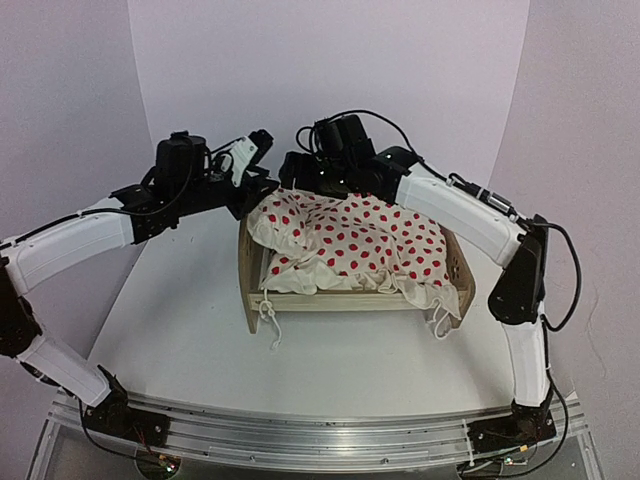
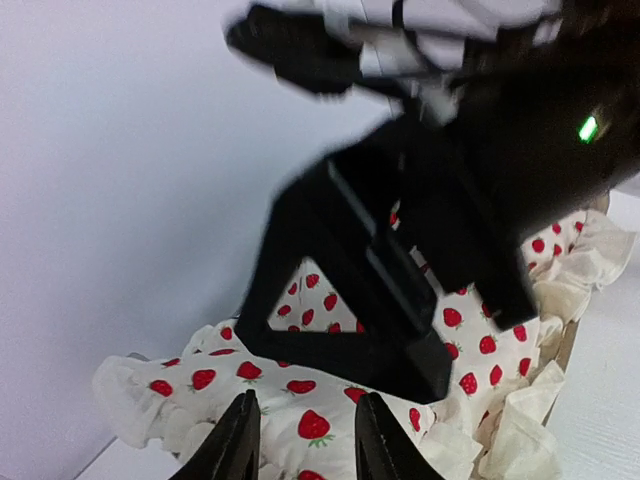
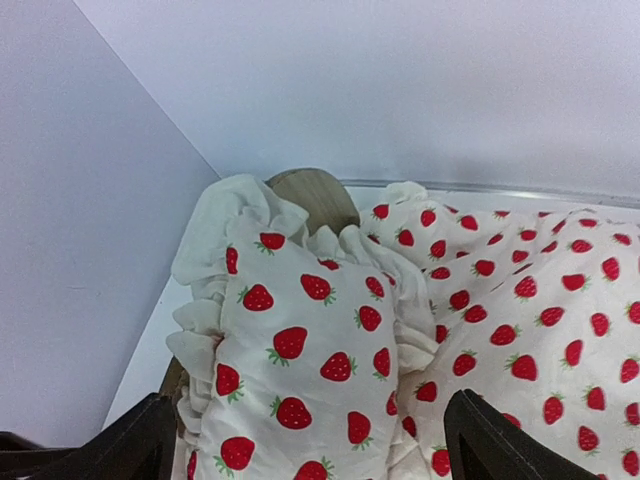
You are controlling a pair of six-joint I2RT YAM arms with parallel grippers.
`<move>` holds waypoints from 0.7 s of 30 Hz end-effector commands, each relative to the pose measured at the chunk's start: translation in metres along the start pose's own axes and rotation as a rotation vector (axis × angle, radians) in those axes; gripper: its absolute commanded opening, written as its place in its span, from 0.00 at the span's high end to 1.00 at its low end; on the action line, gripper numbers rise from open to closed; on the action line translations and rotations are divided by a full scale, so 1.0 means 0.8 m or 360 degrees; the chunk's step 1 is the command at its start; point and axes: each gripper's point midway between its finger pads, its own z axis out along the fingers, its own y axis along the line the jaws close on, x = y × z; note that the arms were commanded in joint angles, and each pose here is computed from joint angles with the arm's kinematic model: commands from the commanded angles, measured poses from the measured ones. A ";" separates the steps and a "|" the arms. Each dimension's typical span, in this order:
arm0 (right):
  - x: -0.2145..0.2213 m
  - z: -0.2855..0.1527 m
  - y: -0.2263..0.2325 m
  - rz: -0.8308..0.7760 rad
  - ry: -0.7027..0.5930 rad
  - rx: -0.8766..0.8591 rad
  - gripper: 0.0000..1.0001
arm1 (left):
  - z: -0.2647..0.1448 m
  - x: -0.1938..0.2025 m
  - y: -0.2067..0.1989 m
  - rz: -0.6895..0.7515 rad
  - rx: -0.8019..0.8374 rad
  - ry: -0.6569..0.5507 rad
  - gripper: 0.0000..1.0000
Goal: Set up the pet bed
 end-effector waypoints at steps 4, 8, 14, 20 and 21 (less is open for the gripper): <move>-0.097 -0.128 -0.074 -0.0180 -0.0302 0.0285 0.03 | 0.061 0.070 0.024 0.0370 -0.0127 0.0507 0.74; -0.095 -0.162 -0.132 -0.0099 -0.0314 0.0406 0.03 | 0.060 0.134 0.006 0.0508 0.0004 0.0849 0.80; -0.086 -0.169 -0.158 -0.0124 -0.0296 0.0439 0.02 | 0.063 0.180 0.006 0.0885 0.0018 0.1176 0.84; -0.084 -0.163 -0.199 -0.0046 -0.0238 0.0433 0.02 | 0.071 0.163 0.002 0.0794 0.0056 0.1137 0.80; -0.082 -0.162 -0.210 -0.0038 -0.0219 0.0441 0.02 | 0.072 0.149 0.001 0.0727 0.0058 0.1085 0.77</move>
